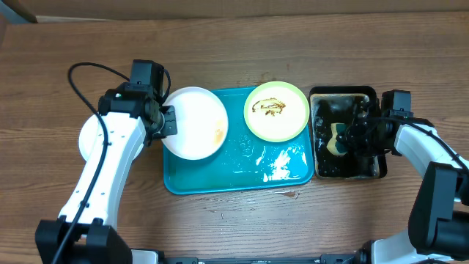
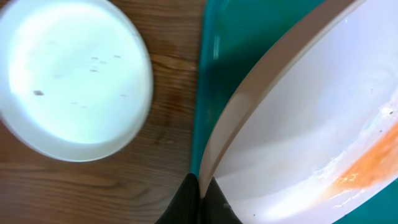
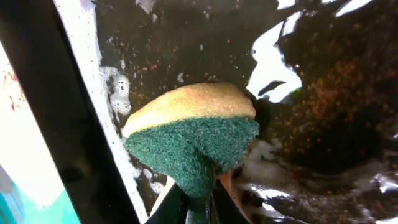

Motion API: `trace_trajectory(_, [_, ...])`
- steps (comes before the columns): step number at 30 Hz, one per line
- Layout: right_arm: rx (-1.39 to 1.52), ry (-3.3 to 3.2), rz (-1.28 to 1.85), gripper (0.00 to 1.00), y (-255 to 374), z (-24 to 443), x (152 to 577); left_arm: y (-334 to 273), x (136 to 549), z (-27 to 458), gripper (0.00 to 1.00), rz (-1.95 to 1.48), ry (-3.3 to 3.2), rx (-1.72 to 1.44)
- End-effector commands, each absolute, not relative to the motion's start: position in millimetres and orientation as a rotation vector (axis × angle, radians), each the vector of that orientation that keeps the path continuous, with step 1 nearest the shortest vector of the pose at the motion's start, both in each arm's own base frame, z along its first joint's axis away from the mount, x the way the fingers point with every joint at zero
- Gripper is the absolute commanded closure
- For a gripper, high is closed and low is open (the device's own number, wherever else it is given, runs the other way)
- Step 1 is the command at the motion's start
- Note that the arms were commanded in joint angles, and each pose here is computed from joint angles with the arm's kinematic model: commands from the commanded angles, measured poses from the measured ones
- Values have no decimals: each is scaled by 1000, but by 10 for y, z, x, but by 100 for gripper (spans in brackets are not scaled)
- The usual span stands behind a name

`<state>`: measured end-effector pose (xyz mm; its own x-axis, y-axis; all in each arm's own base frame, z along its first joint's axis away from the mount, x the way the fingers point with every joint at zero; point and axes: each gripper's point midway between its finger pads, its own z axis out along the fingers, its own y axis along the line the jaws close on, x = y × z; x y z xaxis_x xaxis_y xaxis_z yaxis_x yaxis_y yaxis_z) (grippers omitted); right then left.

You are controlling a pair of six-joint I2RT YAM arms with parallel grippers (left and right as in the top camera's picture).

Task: Clean dirty plates on tray and stack at the side
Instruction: 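Lift the cleaned white plate with left gripper and carry it left, then lower the plate onto the first white plate and release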

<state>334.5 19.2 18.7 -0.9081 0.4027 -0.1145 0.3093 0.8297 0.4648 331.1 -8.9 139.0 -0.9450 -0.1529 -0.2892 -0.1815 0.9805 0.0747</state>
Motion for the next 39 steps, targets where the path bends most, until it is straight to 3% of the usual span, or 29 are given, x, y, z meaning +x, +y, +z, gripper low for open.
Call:
trace_trajectory(1, [543,2786,630,92,149,250,3427,108,3361,1674,96,340,2700,-357])
trace_trajectory(19, [560,2808,564,92,80,210,3388,-474,3426,2332,96,903,2212,-62])
trace_trajectory(33, [555,2808,564,92,80,209,3387,-580,3402,2349,96,902,2198,-20])
trace_trajectory(39, [555,2808,563,92,79,209,3388,-192,3414,2119,96,811,2369,-167])
